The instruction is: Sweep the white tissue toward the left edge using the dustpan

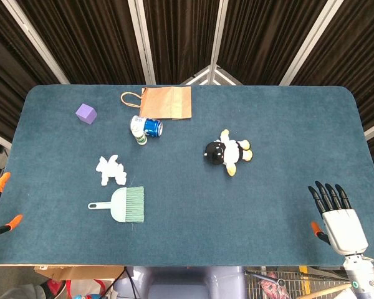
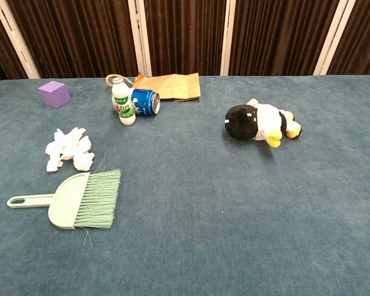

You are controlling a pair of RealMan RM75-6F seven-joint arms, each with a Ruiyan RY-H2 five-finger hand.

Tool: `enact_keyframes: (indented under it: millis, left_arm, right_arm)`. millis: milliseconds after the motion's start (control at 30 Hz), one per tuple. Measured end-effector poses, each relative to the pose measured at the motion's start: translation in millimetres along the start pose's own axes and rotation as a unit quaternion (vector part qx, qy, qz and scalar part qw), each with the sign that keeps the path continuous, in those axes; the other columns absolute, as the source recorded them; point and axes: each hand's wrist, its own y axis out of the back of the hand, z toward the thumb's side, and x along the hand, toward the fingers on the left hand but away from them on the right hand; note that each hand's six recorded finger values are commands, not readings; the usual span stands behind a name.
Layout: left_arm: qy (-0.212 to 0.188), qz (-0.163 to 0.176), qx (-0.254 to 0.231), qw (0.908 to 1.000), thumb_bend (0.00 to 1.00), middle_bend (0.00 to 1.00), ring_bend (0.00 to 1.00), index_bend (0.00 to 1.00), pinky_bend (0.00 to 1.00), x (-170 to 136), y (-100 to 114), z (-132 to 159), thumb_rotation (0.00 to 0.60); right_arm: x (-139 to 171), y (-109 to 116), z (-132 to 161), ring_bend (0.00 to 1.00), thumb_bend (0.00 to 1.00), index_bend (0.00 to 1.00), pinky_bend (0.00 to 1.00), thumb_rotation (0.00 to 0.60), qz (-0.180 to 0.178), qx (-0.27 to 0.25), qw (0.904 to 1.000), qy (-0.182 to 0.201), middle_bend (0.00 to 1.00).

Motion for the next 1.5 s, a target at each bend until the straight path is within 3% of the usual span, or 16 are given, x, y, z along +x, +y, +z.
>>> enact_keyframes:
  millis: [467, 600, 700, 767, 833, 933, 1133, 1500]
  left_arm:
    - [-0.001, -0.01, -0.002, 0.9999, 0.0, 0.0, 0.0, 0.0, 0.04, 0, -3, 3, 0.6]
    - [-0.007, -0.017, 0.001, 0.9998, 0.0, 0.06, 0.07, 0.0, 0.19, 3, -5, 9, 0.6]
    - [-0.011, -0.024, -0.001, 0.9997, 0.02, 0.31, 0.34, 0.01, 0.46, 5, -7, 18, 0.6]
    - [-0.016, -0.028, 0.0, 0.9995, 0.08, 0.62, 0.63, 0.1, 0.71, 7, -8, 25, 0.6]
    - [-0.022, -0.037, -0.001, 0.9991, 0.15, 0.83, 0.84, 0.23, 0.88, 10, -11, 36, 0.6]
    - [-0.031, -0.057, -0.017, 0.9977, 0.23, 0.98, 0.98, 0.38, 0.99, 15, -18, 56, 0.6]
    - [-0.037, -0.109, -0.027, 0.993, 0.29, 1.0, 1.0, 0.48, 1.0, 28, -40, 89, 0.6]
    - [-0.005, -0.189, 0.021, 0.9817, 0.36, 1.0, 1.0, 0.47, 1.0, 53, -81, 129, 0.6]
  right_arm:
    - [0, 0, 0, 0.0, 0.32, 0.0, 0.0, 0.6, 0.001, -0.004, 1.0, 0.002, 0.0]
    - [-1, -1, 1, 0.0, 0.32, 0.0, 0.0, 0.6, 0.003, -0.003, 1.0, 0.003, 0.0]
    - [-1, -1, 1, 0.0, 0.32, 0.0, 0.0, 0.6, 0.003, -0.004, 1.0, 0.003, 0.0]
    - [0, -1, 2, 0.0, 0.32, 0.0, 0.0, 0.6, 0.003, -0.005, 1.0, 0.003, 0.0]
    - [0, 0, 1, 0.0, 0.32, 0.0, 0.0, 0.6, 0.003, -0.006, 1.0, 0.003, 0.0]
    - [-1, 0, 1, 0.0, 0.32, 0.0, 0.0, 0.6, 0.002, -0.006, 1.0, 0.003, 0.0]
    - [-1, 0, 1, 0.0, 0.32, 0.0, 0.0, 0.6, 0.001, -0.008, 1.0, 0.004, 0.0]
    - [-1, 1, 0, 0.0, 0.32, 0.0, 0.0, 0.6, 0.0, -0.015, 0.9999, 0.003, 0.0]
